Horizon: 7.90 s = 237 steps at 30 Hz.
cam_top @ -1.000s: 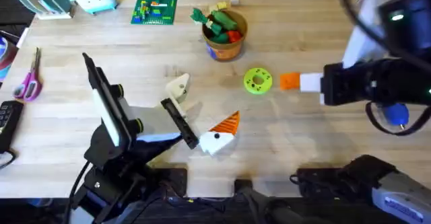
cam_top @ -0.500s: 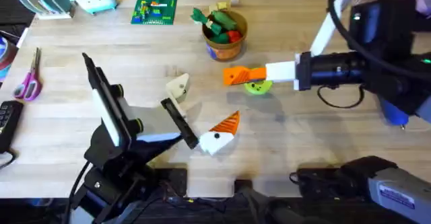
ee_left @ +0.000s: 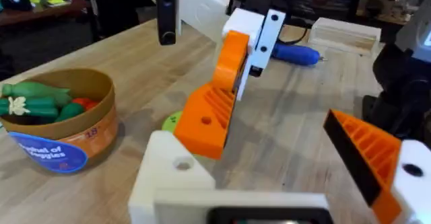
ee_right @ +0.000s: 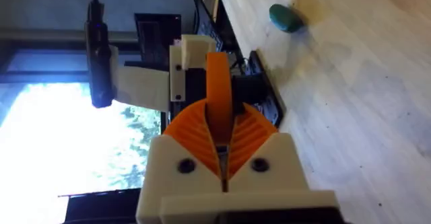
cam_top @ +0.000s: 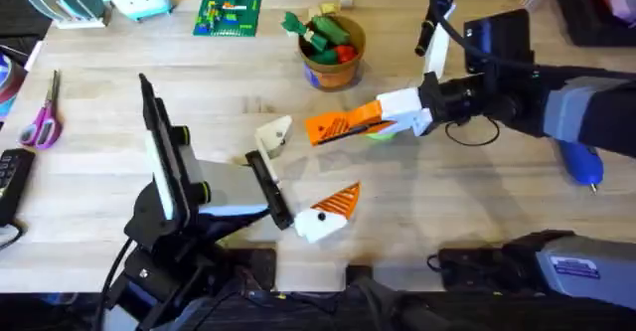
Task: Pick up the gripper from the table and insert it into the empty holder that is missing its gripper. Then pick up a screw, insert it into the mounting hole, and use the screwdriver to tighten it. Finally, clean up the table by picking up the vegetable and placing it into the bucket.
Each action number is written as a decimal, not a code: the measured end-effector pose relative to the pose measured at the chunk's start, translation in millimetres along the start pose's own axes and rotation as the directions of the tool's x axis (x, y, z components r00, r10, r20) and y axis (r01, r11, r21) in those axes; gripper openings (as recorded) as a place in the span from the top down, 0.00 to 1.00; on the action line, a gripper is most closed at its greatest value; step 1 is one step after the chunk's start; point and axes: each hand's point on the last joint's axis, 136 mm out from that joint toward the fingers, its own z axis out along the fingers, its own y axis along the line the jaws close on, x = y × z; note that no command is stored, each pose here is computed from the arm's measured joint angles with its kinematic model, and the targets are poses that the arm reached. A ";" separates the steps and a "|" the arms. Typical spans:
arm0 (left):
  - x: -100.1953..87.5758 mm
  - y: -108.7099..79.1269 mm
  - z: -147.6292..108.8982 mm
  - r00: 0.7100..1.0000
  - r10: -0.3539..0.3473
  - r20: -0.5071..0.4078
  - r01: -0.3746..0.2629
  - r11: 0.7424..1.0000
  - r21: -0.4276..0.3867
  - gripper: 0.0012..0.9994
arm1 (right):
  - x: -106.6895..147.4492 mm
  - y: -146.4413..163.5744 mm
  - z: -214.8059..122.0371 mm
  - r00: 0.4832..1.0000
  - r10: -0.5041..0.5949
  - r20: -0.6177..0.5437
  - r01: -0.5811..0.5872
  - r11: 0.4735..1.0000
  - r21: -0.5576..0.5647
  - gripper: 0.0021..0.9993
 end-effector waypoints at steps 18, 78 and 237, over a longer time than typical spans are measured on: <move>0.1 -3.3 0.0 1.000 -0.001 -0.001 0.001 1.000 0.019 0.01 | 13.5 20.0 19.6 0.994 0.017 -0.111 -0.027 0.996 -0.088 0.99; 0.8 -0.9 -0.4 0.999 -0.051 -0.004 0.051 0.999 0.009 0.01 | -8.7 0.4 69.5 0.988 0.108 -0.111 -0.113 0.993 -0.039 0.64; 1.2 7.6 0.1 0.996 -0.089 -0.001 0.089 0.995 -0.043 0.01 | -55.0 -56.0 -69.8 0.961 -0.137 0.241 -0.028 0.816 0.578 0.01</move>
